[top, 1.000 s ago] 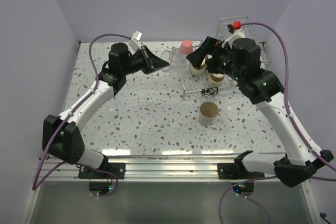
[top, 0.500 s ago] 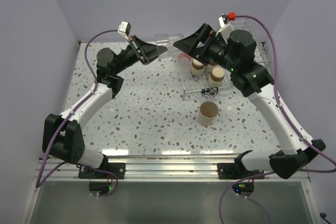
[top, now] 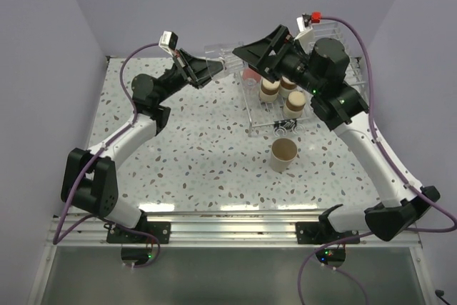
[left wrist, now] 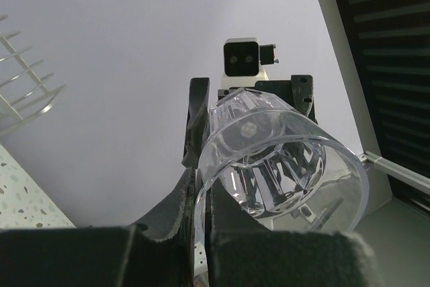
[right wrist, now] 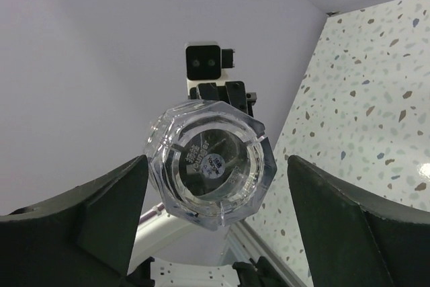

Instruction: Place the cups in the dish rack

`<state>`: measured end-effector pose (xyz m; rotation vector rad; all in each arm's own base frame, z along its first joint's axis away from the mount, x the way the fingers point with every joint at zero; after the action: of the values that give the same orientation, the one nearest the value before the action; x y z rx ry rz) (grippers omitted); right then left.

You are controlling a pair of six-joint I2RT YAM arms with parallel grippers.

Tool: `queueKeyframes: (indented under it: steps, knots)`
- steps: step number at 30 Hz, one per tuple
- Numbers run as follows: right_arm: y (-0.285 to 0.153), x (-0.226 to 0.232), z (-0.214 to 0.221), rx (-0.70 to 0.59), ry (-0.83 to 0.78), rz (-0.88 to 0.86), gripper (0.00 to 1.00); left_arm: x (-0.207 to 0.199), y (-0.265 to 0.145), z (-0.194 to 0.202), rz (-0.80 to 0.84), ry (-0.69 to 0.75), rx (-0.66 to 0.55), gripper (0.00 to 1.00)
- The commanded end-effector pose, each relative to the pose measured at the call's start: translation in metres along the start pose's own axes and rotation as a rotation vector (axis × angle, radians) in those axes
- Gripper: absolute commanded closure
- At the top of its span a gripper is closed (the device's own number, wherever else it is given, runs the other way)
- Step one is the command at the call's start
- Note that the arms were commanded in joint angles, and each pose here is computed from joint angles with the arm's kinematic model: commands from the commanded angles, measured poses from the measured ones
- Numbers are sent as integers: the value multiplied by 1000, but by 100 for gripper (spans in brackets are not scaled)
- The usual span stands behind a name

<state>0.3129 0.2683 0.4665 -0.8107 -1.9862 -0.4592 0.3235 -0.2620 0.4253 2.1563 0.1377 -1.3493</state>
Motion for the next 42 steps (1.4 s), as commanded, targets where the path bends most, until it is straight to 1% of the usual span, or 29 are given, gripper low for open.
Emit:
queueKeyframes:
  steps: [1, 5, 6, 9, 10, 12, 13, 16, 17, 18, 19, 20, 21, 23, 24, 27, 29, 30, 33, 34, 35, 36, 37, 38, 39, 41, 42]
  knots:
    - [8, 10, -8, -22, 22, -60, 14, -33, -1, 6, 118, 73, 32, 100]
    - [12, 18, -3, 11, 9, -94, 26, -30, -1, 5, 108, 76, 22, 100]
    - [12, 19, -2, 19, 9, -96, 32, -27, -1, 5, 92, 68, 20, 100]
    - [12, 19, 2, 33, 0, -97, 43, -22, -1, 2, 73, 64, 1, 100]
    - [11, 19, 4, 40, -2, -96, 51, -21, -1, 2, 70, 64, -2, 100]
    - [10, 17, 5, 45, -6, -91, 58, -19, 0, 1, 63, 58, -7, 100]
    - [11, 16, 8, 55, -6, -91, 68, -17, 0, 0, 58, 58, -12, 100]
    - [9, 13, 10, 59, -3, -84, 81, -14, 1, -1, 48, 56, -14, 100]
    - [9, 13, 10, 55, -6, -82, 92, -12, 1, -1, 41, 55, -16, 100]
    - [8, 12, 9, 51, -8, -76, 98, -11, 1, -1, 35, 53, -17, 98]
    - [8, 11, 9, 50, -8, -69, 100, -8, 0, -1, 20, 58, -17, 94]
    - [8, 9, 8, 46, -15, -58, 100, -5, 0, -1, 3, 57, -18, 91]
    - [8, 9, 7, 43, -21, -54, 100, 0, -1, -2, -35, 41, -31, 82]
    - [6, 10, 5, 37, -36, -42, 100, 15, -5, -2, -103, 34, -47, 76]
    - [6, 10, 5, 39, -38, -40, 100, 15, -6, -2, -114, 34, -50, 67]
    - [5, 6, 2, 24, -52, -14, 100, 26, -11, 0, -156, 21, -49, 55]
    - [4, 3, -1, 19, -56, -3, 100, 33, -14, 2, -180, 14, -47, 50]
    - [4, 2, -1, 15, -57, 1, 100, 36, -16, 1, -199, 5, -52, 46]
    - [2, -1, -8, -3, -70, 16, 100, 48, -25, -1, -267, 0, -65, 41]
    - [0, -4, -14, -15, -84, 31, 100, 53, -29, -2, -297, 16, -67, 41]
    - [-1, -7, -18, -23, -91, 45, 100, 73, -39, -5, -405, -33, -95, 41]
    - [-2, -9, -20, -26, -103, 59, 100, 77, -46, -8, -465, -4, -107, 40]
    - [-5, -19, -27, -43, -129, 106, 100, 90, -57, -10, -551, -22, -124, 39]
    - [-5, -26, -29, -47, -143, 131, 100, 115, -80, -11, -706, -82, -162, 39]
    - [-8, -35, -30, -47, -150, 169, 100, 118, -89, -11, -753, -60, -165, 39]
    - [-12, -55, -41, -82, -196, 251, 100, 135, -116, -7, -877, -114, -176, 39]
    - [-15, -67, -42, -80, -207, 298, 100, 140, -123, -5, -901, -109, -169, 39]
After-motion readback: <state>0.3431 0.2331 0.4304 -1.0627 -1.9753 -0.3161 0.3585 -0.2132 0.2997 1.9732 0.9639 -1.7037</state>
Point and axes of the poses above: each gripper's point midway between its finger pads, its own y axis out along the fingers, its own x axis along the line the jaws close on, z = x × y, the point moved 1 cm from there along -y, back along the fingers, and after that the axes turned 2 degrees about y, right-handed, at the moved point
